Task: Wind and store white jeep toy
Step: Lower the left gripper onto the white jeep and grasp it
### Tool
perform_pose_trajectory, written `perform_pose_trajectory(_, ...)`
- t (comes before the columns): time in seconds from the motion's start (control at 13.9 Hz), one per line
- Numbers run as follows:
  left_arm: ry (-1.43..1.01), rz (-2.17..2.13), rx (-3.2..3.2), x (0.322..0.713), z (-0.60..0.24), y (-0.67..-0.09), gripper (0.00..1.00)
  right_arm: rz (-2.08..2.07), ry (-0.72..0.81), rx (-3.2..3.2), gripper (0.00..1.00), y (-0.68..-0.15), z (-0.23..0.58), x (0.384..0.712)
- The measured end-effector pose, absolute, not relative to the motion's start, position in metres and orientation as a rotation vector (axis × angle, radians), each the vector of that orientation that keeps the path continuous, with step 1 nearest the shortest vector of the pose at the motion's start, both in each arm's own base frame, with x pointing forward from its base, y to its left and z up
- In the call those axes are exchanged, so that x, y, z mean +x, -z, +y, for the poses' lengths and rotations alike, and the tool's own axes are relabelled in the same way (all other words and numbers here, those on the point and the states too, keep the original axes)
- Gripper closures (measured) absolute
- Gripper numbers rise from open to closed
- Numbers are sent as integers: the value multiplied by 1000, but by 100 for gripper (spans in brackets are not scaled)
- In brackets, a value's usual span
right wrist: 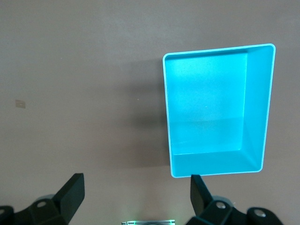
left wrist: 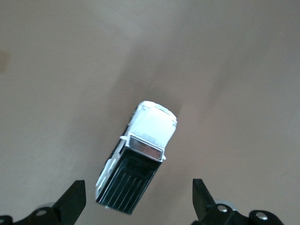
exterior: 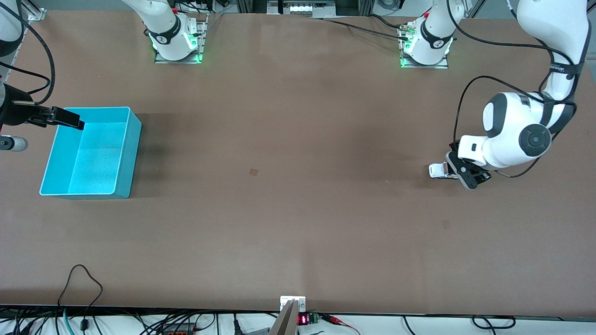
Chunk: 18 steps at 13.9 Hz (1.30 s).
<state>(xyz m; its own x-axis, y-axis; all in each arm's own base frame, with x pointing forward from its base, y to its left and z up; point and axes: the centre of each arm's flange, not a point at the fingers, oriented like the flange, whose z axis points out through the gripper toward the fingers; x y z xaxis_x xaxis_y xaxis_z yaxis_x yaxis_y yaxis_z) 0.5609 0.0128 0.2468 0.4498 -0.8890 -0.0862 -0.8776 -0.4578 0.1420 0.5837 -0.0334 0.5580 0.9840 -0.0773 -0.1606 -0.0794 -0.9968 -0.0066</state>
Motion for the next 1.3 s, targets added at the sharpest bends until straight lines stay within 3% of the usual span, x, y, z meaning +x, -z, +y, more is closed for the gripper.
perform_pose_trajectory(0.5,146,-1964,2404,561,24,-233,0,123,-251,-3116,0,-558,-33,584)
perform_pose_trajectory(1.3,152,-2084,2316,551,26,-201,0,123,-251,-3116,0,-558,-33,584)
